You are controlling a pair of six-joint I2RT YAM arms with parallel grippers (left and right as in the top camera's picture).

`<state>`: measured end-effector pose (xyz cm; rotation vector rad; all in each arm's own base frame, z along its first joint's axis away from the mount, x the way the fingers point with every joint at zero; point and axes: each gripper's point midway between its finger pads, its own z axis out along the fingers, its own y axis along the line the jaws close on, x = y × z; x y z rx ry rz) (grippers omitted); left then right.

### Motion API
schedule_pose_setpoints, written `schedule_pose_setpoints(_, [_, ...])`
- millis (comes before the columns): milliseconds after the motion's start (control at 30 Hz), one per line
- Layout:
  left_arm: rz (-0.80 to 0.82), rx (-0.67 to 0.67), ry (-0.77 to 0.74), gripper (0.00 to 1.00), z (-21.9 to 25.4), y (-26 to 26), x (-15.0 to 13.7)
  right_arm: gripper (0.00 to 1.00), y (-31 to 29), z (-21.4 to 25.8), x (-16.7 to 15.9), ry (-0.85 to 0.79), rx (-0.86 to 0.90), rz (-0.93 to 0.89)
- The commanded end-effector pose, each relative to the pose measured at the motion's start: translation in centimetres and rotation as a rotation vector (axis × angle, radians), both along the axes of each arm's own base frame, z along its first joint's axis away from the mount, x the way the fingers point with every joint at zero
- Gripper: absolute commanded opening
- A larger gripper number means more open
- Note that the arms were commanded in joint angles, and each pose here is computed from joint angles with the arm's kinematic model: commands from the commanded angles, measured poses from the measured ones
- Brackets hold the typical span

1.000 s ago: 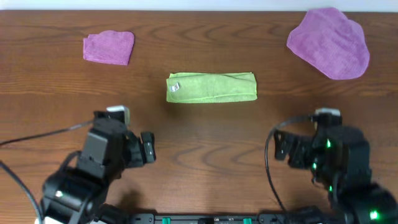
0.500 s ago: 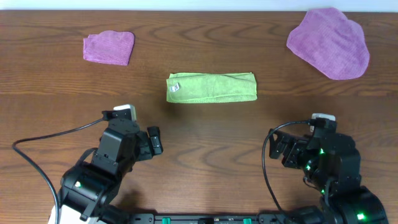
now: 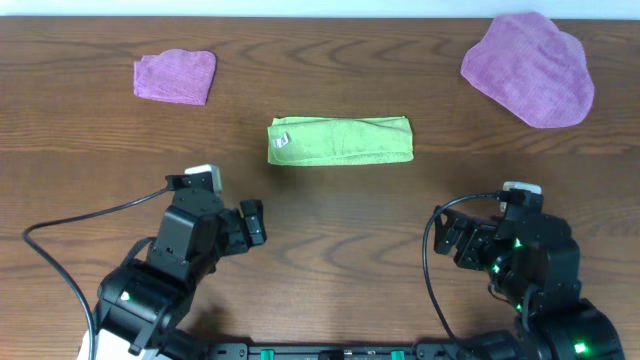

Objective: Fold the cloth
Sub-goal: 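Retract both grippers toward the front of the table, then move both grippers to the left and right ends of the folded strip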

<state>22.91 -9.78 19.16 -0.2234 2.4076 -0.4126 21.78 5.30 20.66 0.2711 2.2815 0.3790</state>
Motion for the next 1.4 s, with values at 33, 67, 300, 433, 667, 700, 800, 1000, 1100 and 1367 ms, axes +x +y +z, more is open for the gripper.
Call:
schedule_pose_setpoints(33, [-0.034, -0.034, -0.012, 0.95, 0.6, -0.8, -0.1, 0.99, 1.8, 0.4, -0.4, 0.006, 0.081, 0.063])
schedule_pose_setpoints(67, [-0.043, -0.006, -0.023, 0.95, 0.6, -0.6, 0.0, 0.99, 1.9, 0.6, -0.3, -0.003, 0.088, 0.071])
schedule_pose_setpoints(300, [0.045, 0.182, -0.143, 0.95, 2.1, 2.8, -0.1, 0.99, -1.9, 0.8, -0.7, -0.064, -0.105, -0.060])
schedule_pose_setpoints(433, [0.057, 0.220, -0.211, 0.95, 1.3, 3.0, -1.2, 0.99, -1.8, 0.9, -1.5, -0.166, -0.089, -0.071])
schedule_pose_setpoints(667, [0.103, 0.254, -0.284, 0.95, -4.2, 2.7, -1.1, 0.99, -0.4, -5.1, -0.8, -0.219, -0.068, -0.038])
schedule_pose_setpoints(700, [0.115, 0.248, -0.300, 0.95, -4.7, 2.7, -0.7, 0.99, -0.3, -5.7, -0.3, -0.234, -0.067, -0.038])
schedule_pose_setpoints(800, [0.119, 0.219, -0.353, 0.95, -5.4, 1.9, 0.4, 0.99, 0.4, -6.5, 1.1, -0.299, -0.061, -0.030])
schedule_pose_setpoints(1000, [0.089, 0.211, -0.252, 0.95, -7.9, 1.7, 2.1, 0.99, 0.8, -8.4, 2.2, -0.233, -0.070, -0.022])
schedule_pose_setpoints(1100, [0.057, 0.133, -0.170, 0.95, -9.9, 0.9, 3.4, 0.99, 1.6, -9.6, 3.2, -0.183, -0.053, 0.005])
schedule_pose_setpoints(1367, [-0.038, 0.066, -0.004, 0.95, -12.6, -1.3, 6.2, 0.99, 3.6, -12.4, 6.6, -0.083, 0.133, 0.067])
